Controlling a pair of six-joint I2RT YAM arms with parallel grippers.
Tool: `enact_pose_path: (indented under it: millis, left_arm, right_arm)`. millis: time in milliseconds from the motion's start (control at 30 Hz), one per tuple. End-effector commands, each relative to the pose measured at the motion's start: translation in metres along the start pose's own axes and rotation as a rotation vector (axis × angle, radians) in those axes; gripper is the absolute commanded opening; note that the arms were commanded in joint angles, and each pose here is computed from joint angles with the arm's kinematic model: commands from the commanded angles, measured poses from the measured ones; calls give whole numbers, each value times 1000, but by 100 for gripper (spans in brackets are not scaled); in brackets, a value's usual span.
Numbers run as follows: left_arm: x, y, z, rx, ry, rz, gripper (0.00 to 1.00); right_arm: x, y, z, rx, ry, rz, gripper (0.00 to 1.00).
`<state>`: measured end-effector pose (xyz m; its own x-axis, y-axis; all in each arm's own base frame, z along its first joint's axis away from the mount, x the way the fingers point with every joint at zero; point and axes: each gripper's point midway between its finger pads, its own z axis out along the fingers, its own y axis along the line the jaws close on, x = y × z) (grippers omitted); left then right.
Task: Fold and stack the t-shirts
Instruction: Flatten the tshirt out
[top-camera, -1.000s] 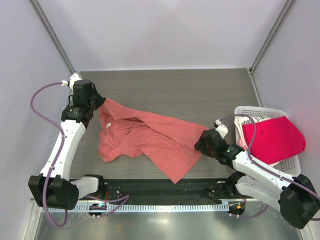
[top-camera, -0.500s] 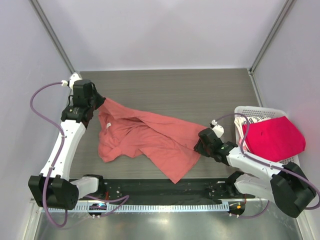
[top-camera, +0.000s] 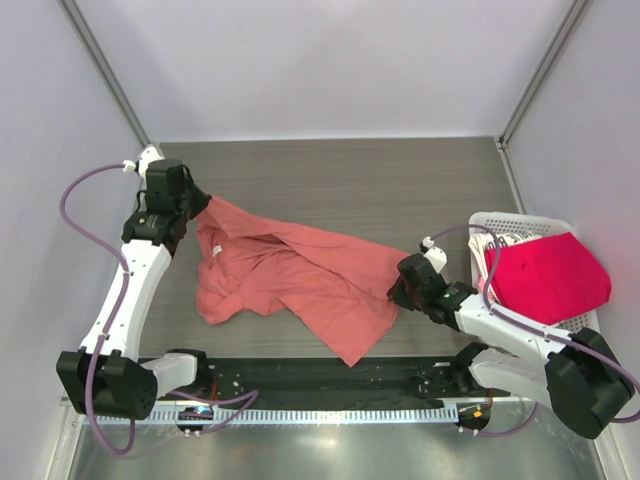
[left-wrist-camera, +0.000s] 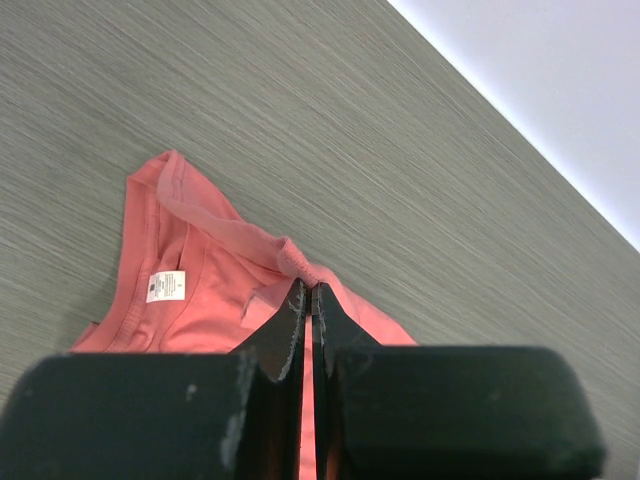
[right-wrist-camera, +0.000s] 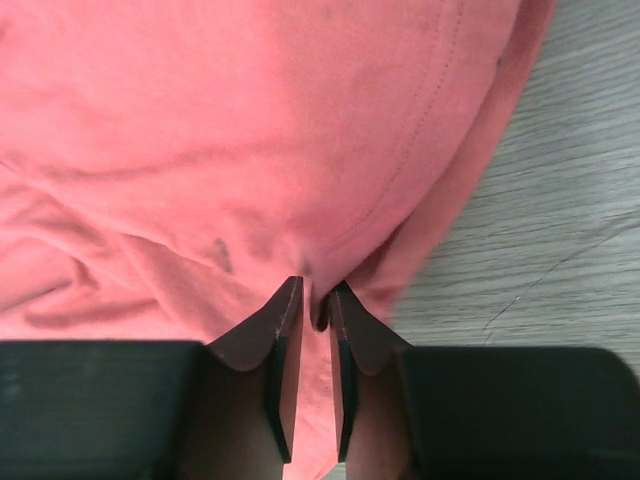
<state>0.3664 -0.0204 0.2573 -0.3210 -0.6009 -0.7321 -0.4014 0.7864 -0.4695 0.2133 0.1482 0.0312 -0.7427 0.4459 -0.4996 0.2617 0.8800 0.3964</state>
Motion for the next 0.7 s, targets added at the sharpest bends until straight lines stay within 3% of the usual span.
enact_pose_path:
  millis: [0,67,167,367,467,533,667]
  left_arm:
    - [-20,-6,-6,28,-69,0,0]
    - [-20,-6,-6,26,-72,1,0]
    - [-20,-6,-6,27,-71,0,0]
    - [-20,-6,-7,28,-72,1,0]
    - [-20,-6,-6,27,-71,1,0]
    - [-21,-7,-7,29,-73,1,0]
    - [-21,-7,-6,29,-73,0,0]
  right_arm:
    - [-19,18,-14,-48,-55,-5,24]
    - [-22,17,-15,-45,-66,-5,24]
    - [-20,16,-14,-40,-61,-13,4]
    - [-20,15,-13,-31,-56,-18,1]
    - [-19,16,-13,-37,-49,-18,17]
    - [-18,16,-12,-38,-47,-18,47]
    - [-13,9,-8,-21,-44,-18,45]
